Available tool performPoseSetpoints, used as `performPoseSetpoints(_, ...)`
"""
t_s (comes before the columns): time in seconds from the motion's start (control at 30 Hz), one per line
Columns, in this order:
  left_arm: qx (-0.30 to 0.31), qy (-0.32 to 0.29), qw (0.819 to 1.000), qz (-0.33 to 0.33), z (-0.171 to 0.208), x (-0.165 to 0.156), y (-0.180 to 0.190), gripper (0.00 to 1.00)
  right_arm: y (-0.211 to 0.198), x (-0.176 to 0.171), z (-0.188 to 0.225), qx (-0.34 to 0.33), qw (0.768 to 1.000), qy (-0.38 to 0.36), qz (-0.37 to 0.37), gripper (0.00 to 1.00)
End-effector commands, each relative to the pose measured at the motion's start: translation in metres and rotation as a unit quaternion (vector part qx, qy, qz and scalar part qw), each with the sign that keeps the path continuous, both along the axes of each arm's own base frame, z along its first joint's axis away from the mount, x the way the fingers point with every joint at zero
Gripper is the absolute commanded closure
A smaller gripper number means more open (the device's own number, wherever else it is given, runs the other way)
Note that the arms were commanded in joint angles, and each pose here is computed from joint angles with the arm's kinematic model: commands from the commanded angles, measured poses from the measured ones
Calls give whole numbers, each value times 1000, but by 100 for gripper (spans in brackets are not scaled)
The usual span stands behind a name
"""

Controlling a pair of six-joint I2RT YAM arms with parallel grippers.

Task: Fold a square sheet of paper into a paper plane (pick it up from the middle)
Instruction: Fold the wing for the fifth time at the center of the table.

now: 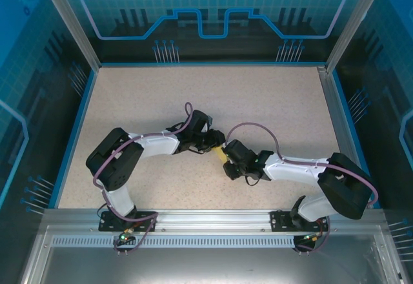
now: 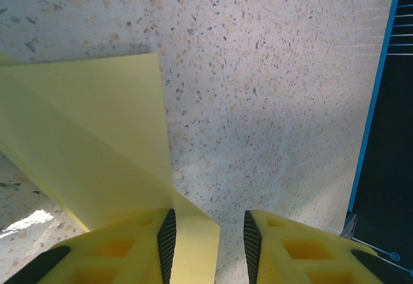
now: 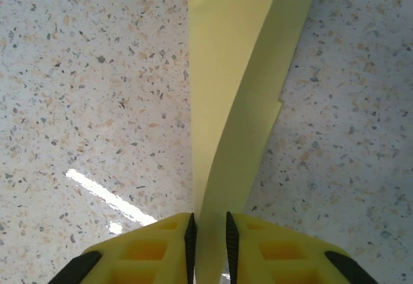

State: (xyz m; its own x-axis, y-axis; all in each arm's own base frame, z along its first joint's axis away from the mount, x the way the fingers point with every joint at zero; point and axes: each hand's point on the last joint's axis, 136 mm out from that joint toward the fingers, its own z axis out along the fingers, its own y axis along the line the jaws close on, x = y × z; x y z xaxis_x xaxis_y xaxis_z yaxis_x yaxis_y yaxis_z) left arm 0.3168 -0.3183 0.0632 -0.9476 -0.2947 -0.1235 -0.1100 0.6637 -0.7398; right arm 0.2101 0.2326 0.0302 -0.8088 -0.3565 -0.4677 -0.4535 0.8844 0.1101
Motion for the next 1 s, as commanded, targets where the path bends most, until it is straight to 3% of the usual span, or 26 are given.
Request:
performPoseSetpoints(0.0,1,-4,1000,-20,3,0,-7,64,3,-1,6,-7,1000,-5,8,83)
performPoseSetpoints(0.23,1,-4,1000,-21,4,0,-7,64,8,-4,4,8,1000,8,11,93)
performPoseSetpoints(0.5,2,-4,1000,-21,4,0,-6,64,4,-7,5,24,1000,12,2,79)
performPoseSetpoints(0.97,1,-5,1000,-22,5,-1,-6,64,-6,-14,2,-16,1000,20,16,77)
